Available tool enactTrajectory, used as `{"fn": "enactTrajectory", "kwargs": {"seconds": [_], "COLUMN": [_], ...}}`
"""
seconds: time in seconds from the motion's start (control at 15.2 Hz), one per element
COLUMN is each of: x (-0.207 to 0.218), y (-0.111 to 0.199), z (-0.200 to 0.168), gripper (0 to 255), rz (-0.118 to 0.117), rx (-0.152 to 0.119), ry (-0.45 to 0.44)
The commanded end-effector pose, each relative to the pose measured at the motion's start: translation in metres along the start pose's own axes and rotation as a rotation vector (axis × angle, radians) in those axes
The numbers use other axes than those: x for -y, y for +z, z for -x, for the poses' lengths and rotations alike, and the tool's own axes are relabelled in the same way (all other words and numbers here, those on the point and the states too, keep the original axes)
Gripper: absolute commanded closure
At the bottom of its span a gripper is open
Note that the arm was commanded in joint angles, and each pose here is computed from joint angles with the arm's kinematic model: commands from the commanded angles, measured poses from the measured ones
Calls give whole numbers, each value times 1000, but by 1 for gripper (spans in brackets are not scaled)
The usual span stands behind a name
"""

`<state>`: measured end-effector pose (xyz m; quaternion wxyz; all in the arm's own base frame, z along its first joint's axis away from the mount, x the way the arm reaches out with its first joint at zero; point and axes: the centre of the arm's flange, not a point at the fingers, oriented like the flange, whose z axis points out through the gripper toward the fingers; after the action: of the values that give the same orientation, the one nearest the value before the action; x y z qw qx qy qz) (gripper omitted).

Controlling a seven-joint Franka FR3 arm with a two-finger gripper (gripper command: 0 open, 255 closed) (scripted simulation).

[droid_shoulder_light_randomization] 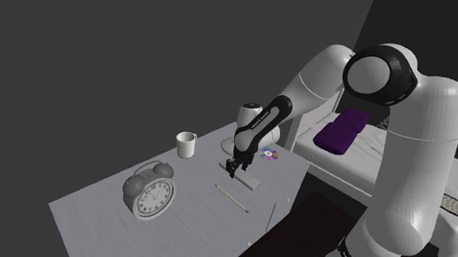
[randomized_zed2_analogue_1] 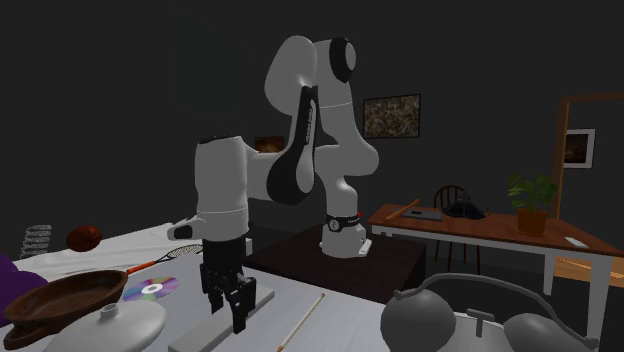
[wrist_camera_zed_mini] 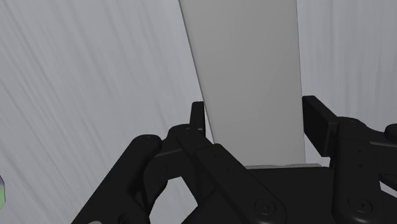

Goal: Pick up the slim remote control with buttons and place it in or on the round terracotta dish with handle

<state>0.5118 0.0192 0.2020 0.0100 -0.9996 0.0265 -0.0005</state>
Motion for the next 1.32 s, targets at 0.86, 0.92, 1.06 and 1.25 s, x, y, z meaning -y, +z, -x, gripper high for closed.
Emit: {"fn": "enactTrajectory", "kwargs": {"seconds": [0.86,0.92,1.06,1.25], "x": [1,1,1,1], "y": [-63,-68,-78,-94], "z": [0,0,0,0], "gripper": [255,255,255,255], "rz": [0,0,0,0], "rx": [2,2,2,2], "ry": [2,2,2,2]}}
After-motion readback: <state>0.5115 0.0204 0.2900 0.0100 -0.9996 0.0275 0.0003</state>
